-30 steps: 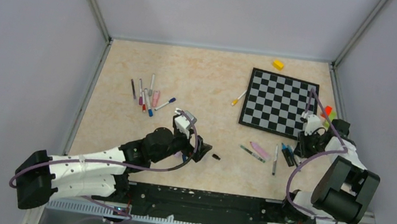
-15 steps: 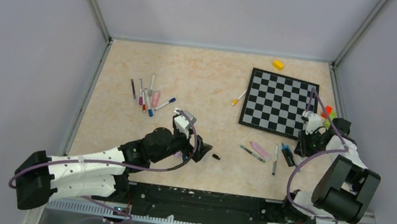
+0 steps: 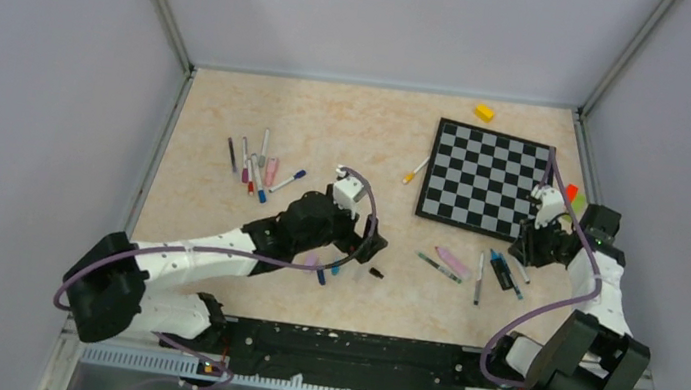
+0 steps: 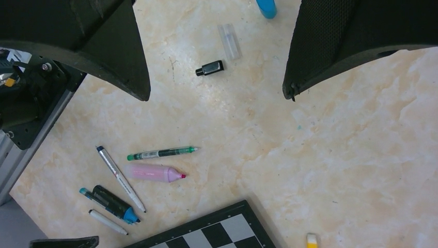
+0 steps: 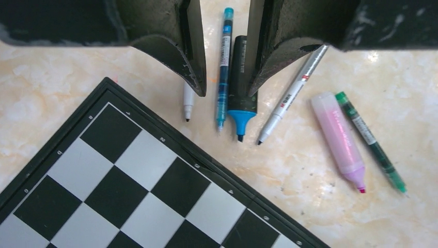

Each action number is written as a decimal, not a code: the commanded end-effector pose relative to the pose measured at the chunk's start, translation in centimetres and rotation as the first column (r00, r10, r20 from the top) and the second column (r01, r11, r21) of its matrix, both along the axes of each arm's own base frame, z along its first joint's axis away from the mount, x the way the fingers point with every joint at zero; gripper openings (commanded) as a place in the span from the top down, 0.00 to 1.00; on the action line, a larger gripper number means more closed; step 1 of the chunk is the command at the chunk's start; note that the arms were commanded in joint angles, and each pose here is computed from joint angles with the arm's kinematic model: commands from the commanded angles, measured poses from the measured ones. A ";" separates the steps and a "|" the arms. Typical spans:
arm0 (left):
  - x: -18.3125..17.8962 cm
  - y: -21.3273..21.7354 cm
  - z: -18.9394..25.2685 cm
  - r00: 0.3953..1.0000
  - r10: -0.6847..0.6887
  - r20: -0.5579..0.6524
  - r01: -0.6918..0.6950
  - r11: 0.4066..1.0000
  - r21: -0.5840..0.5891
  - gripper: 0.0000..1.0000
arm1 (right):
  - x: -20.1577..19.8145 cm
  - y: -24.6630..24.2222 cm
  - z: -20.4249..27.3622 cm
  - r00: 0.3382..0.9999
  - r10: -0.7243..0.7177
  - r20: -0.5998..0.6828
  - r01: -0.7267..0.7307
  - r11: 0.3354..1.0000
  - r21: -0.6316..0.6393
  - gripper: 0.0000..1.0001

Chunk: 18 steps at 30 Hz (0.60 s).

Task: Open the pen caps
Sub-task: Pick up the pen from the center of the board.

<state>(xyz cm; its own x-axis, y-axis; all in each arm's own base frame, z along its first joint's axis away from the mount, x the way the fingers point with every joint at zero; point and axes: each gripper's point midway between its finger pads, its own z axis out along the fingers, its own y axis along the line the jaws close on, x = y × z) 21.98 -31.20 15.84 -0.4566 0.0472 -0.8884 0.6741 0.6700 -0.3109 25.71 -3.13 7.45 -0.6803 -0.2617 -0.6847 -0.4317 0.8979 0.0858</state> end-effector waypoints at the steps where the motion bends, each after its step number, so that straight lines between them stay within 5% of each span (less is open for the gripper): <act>1: 2.0 -1.7 0.6 0.998 -0.042 -0.044 0.040 0.998 -0.047 0.01 | 0.5 1.4 3.1 0.993 0.071 0.095 -0.076 0.996 0.045 0.68; 6: 6.5 -2.5 -0.6 0.997 -0.016 -0.075 0.016 1.000 0.000 0.01 | 0.0 2.7 4.2 0.985 0.119 0.127 -0.130 0.988 0.082 0.68; 13: 13.9 -4.2 -3.9 0.991 0.104 -0.085 -0.082 0.969 0.232 0.02 | -0.5 3.4 5.3 0.977 0.142 0.162 -0.157 0.984 0.086 0.68; 18: 18.4 -5.6 -5.7 0.989 0.139 -0.042 -0.114 0.920 0.376 0.12 | -0.6 3.6 5.8 0.972 0.151 0.181 -0.167 0.983 0.079 0.68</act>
